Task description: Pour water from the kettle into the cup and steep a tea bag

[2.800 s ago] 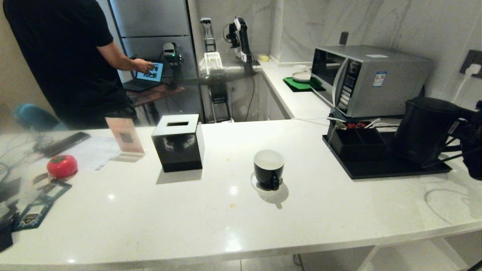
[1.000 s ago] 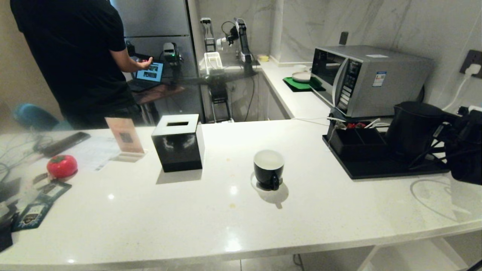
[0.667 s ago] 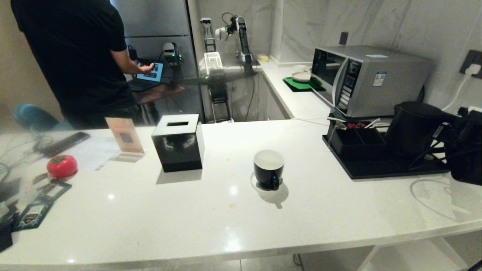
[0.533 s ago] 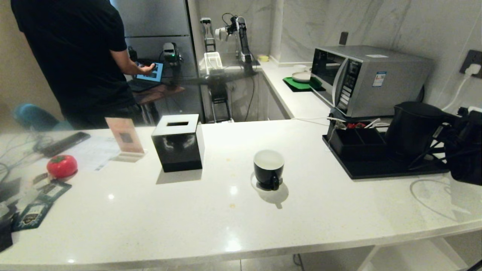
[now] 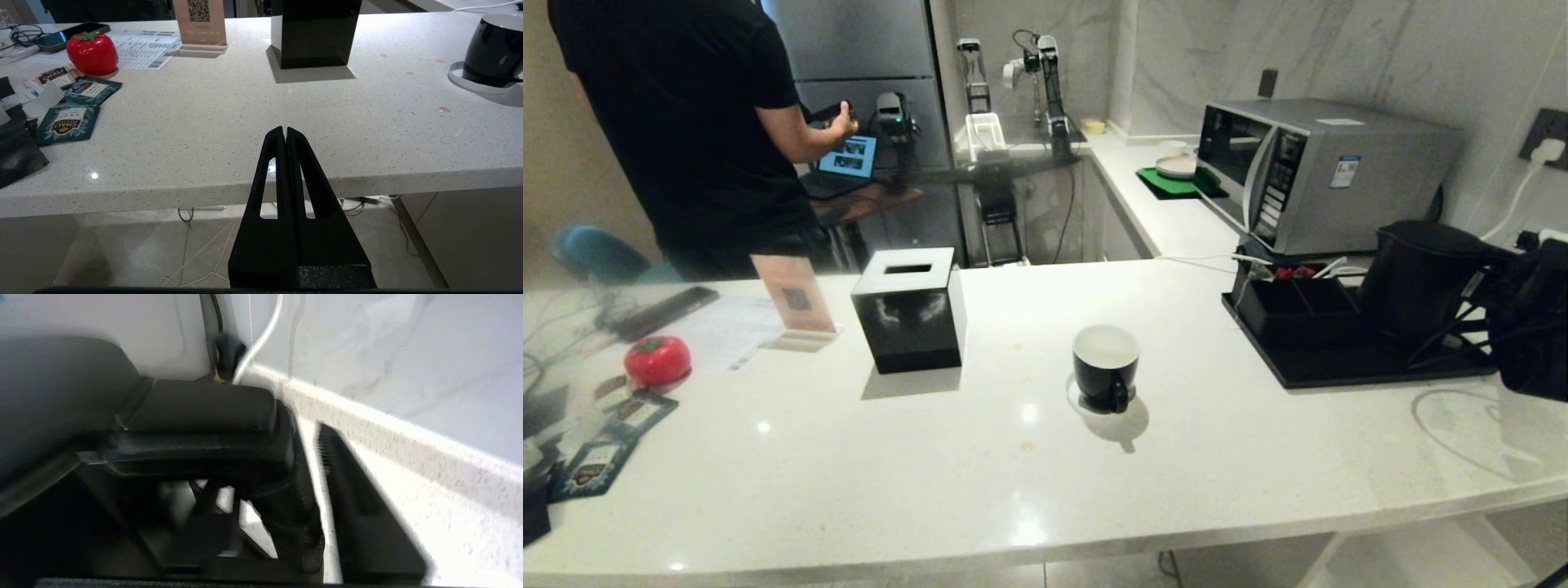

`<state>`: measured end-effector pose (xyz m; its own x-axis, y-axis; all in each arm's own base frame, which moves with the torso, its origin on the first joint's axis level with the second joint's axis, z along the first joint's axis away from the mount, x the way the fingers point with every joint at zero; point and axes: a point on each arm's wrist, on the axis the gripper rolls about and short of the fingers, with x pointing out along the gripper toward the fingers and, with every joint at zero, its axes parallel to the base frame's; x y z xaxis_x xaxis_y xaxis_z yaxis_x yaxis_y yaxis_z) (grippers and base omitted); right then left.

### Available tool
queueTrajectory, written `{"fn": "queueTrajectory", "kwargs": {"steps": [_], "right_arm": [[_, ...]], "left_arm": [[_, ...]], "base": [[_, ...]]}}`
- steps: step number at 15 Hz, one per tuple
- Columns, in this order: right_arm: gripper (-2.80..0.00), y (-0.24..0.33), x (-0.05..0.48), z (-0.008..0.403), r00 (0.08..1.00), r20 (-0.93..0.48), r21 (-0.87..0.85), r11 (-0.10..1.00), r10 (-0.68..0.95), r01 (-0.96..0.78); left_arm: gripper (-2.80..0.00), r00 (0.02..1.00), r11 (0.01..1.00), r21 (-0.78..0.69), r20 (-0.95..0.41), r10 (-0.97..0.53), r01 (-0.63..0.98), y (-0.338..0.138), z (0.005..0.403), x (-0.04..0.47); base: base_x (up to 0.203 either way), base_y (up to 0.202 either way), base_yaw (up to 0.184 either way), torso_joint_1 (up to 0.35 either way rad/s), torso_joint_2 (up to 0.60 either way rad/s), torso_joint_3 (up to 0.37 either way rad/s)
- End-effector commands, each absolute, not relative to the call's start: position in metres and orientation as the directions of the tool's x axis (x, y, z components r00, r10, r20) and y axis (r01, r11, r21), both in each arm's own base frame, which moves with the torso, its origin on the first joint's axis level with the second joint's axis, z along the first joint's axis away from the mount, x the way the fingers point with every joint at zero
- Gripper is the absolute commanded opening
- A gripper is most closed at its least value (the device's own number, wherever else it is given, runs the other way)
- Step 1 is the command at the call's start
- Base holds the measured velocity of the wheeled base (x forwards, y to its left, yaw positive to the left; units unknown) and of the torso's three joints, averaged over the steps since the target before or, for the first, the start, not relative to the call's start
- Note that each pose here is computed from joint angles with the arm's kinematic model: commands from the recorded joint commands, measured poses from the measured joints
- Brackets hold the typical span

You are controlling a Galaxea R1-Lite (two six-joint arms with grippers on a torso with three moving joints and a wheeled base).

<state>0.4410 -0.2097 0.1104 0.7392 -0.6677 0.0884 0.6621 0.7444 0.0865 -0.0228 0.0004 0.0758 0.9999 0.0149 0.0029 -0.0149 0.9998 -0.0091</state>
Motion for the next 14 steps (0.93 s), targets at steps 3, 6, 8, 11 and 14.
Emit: {"fn": "queueTrajectory", "kwargs": {"steps": [3, 6, 8, 11, 14], "right_arm": [[0.00, -0.2097, 0.4415, 0.1087, 0.738, 0.086, 0.084, 0.743, -0.669, 0.664], [0.00, -0.2096, 0.4413, 0.1083, 0.738, 0.085, 0.083, 0.742, -0.670, 0.665], [0.00, -0.2089, 0.4411, 0.1078, 0.739, 0.081, 0.082, 0.743, -0.669, 0.664], [0.00, -0.2079, 0.4394, 0.1062, 0.739, 0.072, 0.079, 0.743, -0.669, 0.665], [0.00, -0.2057, 0.4346, 0.1010, 0.741, 0.046, 0.071, 0.742, -0.670, 0.667]], "left_arm": [[-2.80, 1.000, 1.000, -0.009, 0.002, 0.015, -0.015, 0.0004, 0.0758, -0.0227], [-2.80, 1.000, 1.000, -0.009, 0.002, 0.015, -0.015, 0.0004, 0.0758, -0.0227], [-2.80, 1.000, 1.000, -0.009, 0.002, 0.015, -0.015, 0.0004, 0.0758, -0.0227], [-2.80, 1.000, 1.000, -0.009, 0.002, 0.015, -0.015, 0.0004, 0.0758, -0.0227], [-2.80, 1.000, 1.000, -0.009, 0.002, 0.015, -0.015, 0.0004, 0.0758, -0.0227]], "base": [[0.000, 0.000, 0.000, 0.000, 0.00, 0.000], [0.000, 0.000, 0.000, 0.000, 0.00, 0.000], [0.000, 0.000, 0.000, 0.000, 0.00, 0.000], [0.000, 0.000, 0.000, 0.000, 0.00, 0.000], [0.000, 0.000, 0.000, 0.000, 0.00, 0.000]]}}
